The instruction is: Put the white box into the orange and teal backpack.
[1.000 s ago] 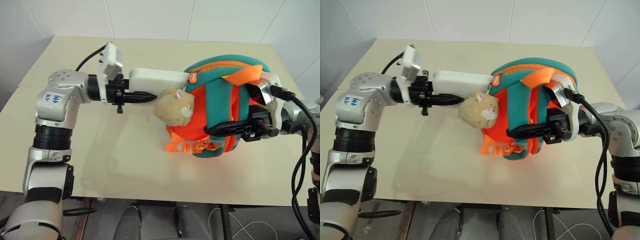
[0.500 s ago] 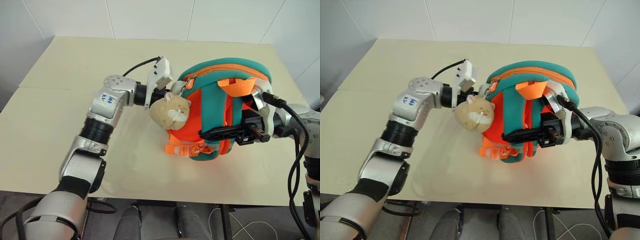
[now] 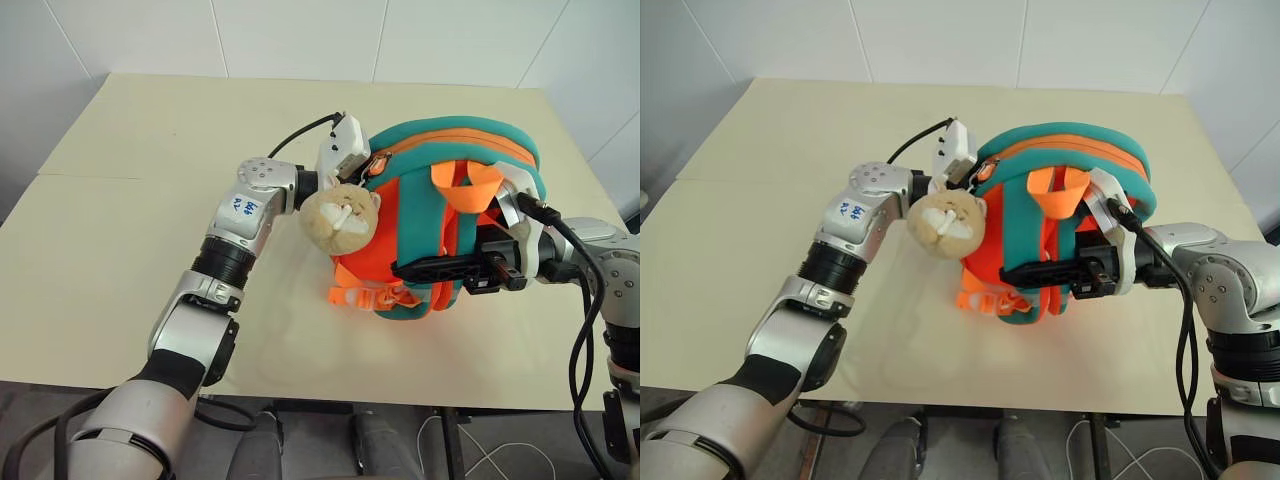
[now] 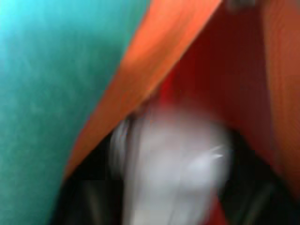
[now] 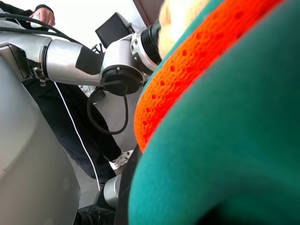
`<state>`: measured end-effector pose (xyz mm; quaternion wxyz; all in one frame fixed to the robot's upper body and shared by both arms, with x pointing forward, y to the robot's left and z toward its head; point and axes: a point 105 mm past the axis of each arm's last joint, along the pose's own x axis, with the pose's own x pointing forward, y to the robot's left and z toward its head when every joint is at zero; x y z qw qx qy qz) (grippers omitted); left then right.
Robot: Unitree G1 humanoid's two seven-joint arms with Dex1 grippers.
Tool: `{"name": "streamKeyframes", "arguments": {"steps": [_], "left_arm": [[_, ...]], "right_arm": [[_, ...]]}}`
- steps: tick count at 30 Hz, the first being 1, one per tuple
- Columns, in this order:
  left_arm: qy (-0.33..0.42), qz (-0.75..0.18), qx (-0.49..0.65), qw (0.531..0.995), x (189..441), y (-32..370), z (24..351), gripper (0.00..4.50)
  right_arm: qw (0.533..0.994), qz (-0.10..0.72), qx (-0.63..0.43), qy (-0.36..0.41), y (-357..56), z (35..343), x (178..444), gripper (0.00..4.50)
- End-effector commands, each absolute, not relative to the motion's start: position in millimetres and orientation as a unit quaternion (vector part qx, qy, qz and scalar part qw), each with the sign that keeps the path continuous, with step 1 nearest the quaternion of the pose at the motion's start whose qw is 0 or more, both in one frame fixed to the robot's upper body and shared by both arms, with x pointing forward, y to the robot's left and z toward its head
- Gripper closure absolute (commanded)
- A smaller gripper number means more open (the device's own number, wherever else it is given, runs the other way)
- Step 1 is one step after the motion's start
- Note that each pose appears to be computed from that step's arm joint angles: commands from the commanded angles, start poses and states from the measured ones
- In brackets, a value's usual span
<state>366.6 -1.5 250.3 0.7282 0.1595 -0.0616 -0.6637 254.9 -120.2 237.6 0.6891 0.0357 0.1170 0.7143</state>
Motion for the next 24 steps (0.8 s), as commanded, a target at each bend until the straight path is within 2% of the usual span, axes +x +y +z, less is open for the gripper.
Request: {"name": "streamKeyframes", "arguments": {"steps": [1, 5, 8, 13, 20, 24], "left_arm": [[-0.124, -0.653, 0.214, 0.716, 360.0, 28.9, 280.6, 1.09], [-0.117, -0.661, 0.222, 0.707, 354.9, 57.7, 292.3, 1.09], [-0.074, -0.686, 0.245, 0.681, 342.1, 78.3, 284.1, 1.09], [-0.044, -0.676, 0.259, 0.688, 335.9, 104.8, 272.6, 1.09], [-0.073, -0.68, 0.233, 0.691, 311.3, 104.4, 272.5, 1.09], [-0.109, -0.662, 0.21, 0.711, 310.4, 96.6, 283.1, 1.09]], "right_arm": [[0.694, 0.712, 0.031, 0.104, -122.2, 240.7, 253.5, 4.5], [0.7, 0.706, 0.031, 0.103, -123.1, 238.8, 257.7, 4.5], [0.703, 0.703, 0.029, 0.103, -123.2, 237.3, 259.1, 4.5], [0.707, 0.7, 0.029, 0.101, -123.3, 235.7, 261.7, 4.5], [0.71, 0.697, 0.029, 0.102, -123.4, 233.0, 265.2, 4.5], [0.71, 0.696, 0.03, 0.103, -123.0, 231.5, 266.7, 4.5]]}}
